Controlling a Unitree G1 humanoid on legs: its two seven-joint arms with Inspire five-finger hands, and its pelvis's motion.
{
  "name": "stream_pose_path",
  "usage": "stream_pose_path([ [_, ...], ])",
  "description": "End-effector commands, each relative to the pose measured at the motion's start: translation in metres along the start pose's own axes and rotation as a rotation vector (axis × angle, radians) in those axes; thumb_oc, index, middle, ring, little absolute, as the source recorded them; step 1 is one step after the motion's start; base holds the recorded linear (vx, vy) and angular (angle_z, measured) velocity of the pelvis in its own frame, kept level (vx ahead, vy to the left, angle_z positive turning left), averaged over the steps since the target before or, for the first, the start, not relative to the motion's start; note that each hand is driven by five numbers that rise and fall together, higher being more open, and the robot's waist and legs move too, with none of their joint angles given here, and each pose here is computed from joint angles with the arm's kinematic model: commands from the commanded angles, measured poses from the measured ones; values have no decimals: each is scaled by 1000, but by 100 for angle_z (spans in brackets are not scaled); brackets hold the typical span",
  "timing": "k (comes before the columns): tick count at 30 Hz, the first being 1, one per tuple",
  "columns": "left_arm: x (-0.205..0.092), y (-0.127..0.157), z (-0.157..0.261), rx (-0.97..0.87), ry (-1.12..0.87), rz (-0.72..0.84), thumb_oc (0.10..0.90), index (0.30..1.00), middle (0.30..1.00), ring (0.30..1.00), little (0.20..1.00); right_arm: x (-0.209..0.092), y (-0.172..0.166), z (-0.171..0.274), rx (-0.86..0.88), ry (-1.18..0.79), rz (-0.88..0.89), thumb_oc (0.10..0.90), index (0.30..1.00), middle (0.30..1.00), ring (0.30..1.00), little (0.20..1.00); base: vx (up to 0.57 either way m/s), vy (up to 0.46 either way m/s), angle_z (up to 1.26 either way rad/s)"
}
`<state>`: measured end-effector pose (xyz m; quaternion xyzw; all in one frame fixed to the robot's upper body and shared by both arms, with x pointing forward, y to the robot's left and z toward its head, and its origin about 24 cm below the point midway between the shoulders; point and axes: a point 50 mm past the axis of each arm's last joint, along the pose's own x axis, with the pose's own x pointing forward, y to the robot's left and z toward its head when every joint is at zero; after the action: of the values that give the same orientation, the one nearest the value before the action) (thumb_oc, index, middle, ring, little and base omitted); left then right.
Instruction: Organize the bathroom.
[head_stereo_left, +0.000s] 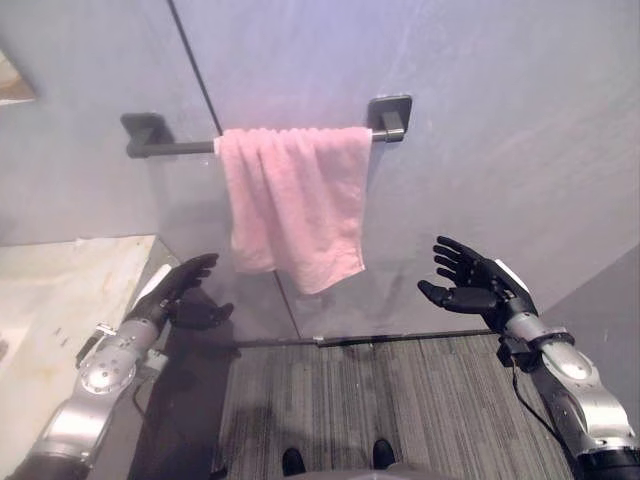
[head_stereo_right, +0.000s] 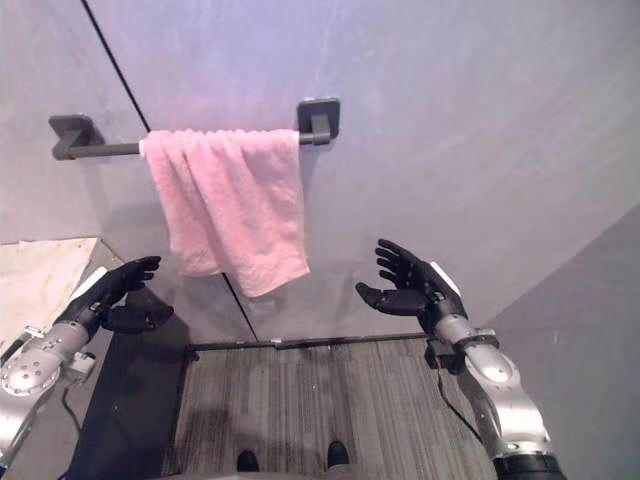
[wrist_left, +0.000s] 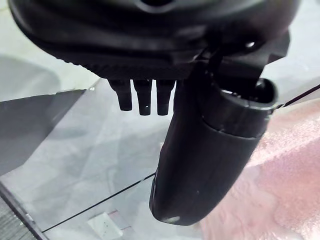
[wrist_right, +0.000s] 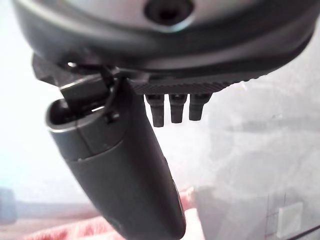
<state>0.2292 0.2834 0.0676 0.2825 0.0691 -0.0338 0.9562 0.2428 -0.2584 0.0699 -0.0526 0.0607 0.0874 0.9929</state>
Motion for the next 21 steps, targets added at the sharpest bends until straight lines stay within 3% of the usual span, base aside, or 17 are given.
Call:
stream_pose_path([
  [1,5,53,73,40,-373,224,800,900,900,900,900,17,8,68,-167,-238,111,800,900,900,900,900,12,-12,13],
  [21,19,51,119,-35,-549,150,800,900,900,900,900,53,52,126,-418,-336,257,800,900,900,900,900,16,-9,5],
])
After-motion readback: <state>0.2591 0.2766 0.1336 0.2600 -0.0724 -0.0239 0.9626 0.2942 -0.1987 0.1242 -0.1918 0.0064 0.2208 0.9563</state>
